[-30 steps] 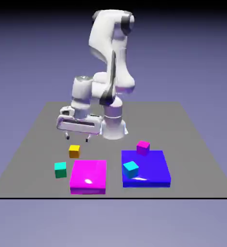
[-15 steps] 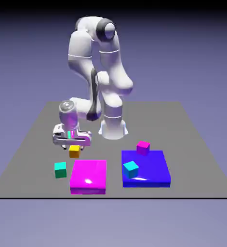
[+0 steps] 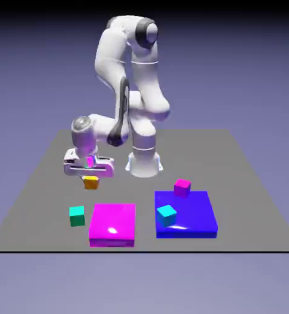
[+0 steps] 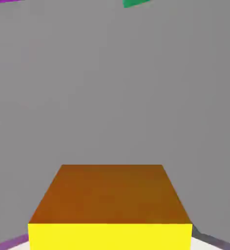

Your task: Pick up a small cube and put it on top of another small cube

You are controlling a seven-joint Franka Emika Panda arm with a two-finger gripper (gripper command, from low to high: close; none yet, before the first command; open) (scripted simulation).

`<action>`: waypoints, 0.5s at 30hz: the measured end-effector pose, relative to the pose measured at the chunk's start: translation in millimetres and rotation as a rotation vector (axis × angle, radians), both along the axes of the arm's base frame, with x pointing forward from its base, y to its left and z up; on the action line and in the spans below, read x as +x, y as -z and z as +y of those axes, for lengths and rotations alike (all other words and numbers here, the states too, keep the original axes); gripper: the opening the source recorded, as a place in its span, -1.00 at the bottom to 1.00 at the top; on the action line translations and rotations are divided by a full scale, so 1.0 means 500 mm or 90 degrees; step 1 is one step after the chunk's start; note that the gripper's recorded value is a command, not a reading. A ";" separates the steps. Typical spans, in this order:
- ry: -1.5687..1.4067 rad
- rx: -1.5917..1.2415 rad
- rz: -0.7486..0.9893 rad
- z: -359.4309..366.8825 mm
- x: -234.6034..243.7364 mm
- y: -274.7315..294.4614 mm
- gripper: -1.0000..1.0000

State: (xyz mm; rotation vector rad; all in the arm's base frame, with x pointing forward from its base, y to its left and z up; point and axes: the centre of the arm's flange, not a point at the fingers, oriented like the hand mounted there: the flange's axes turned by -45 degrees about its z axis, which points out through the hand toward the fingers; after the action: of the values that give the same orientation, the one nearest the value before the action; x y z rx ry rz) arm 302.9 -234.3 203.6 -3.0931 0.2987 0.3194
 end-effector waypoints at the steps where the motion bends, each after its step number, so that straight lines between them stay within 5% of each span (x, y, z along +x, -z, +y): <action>1: 0.024 0.000 0.000 -0.013 0.019 -0.006 -1.00; 12: 0.217 0.003 -0.001 -0.077 0.230 -0.084 -1.00; 15: 0.217 0.003 -0.001 -0.069 0.218 0.022 -1.00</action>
State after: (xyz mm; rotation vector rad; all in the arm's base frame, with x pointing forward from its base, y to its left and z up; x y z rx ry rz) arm 412.0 -268.9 192.6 -2.9617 0.8084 0.3045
